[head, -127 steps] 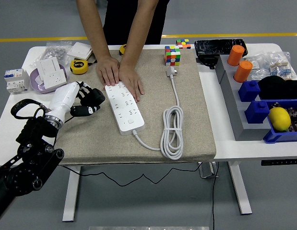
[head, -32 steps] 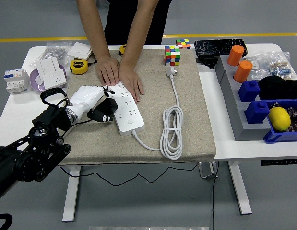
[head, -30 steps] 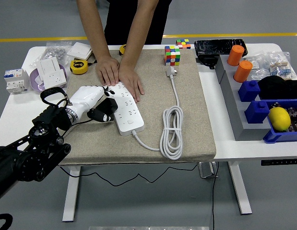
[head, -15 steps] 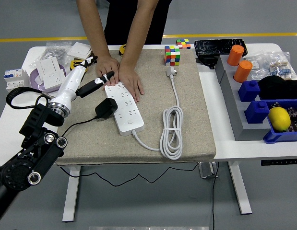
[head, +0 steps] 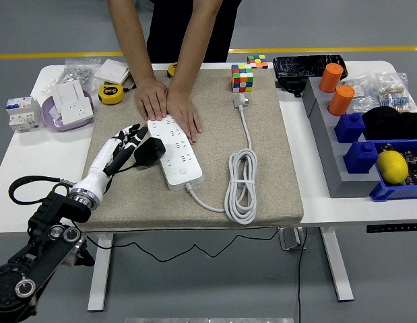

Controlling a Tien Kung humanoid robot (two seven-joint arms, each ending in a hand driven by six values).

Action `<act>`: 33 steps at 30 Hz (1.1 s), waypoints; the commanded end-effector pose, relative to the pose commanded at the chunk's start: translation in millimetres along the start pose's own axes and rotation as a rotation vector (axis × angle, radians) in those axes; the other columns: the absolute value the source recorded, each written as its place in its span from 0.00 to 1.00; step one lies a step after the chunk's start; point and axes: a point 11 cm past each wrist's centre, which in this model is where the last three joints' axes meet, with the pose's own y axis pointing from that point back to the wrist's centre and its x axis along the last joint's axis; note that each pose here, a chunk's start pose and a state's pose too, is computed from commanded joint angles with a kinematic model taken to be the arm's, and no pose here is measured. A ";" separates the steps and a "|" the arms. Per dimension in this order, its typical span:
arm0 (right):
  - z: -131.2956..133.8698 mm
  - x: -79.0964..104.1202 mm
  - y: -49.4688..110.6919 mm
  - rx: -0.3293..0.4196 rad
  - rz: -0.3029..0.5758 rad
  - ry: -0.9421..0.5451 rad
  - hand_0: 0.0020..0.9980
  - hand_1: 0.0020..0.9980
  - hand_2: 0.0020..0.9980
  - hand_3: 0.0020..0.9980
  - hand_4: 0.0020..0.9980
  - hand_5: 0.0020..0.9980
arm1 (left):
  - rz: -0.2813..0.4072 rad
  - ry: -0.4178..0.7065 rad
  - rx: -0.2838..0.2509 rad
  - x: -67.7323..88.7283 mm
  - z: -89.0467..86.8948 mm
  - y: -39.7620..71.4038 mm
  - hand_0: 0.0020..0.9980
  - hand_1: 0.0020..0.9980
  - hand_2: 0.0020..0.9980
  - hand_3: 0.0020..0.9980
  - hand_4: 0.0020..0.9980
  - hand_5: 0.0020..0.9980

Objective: Pick up the plug,place it near the board,insert it into the board,press the button

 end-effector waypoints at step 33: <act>-3.2 3.0 0.3 0.003 0.005 0.008 0.84 0.74 0.73 0.76 1.00 0.74 | -0.108 -0.449 -0.046 -20.3 19.2 -13.4 1.00 0.99 0.96 0.94 1.00 1.00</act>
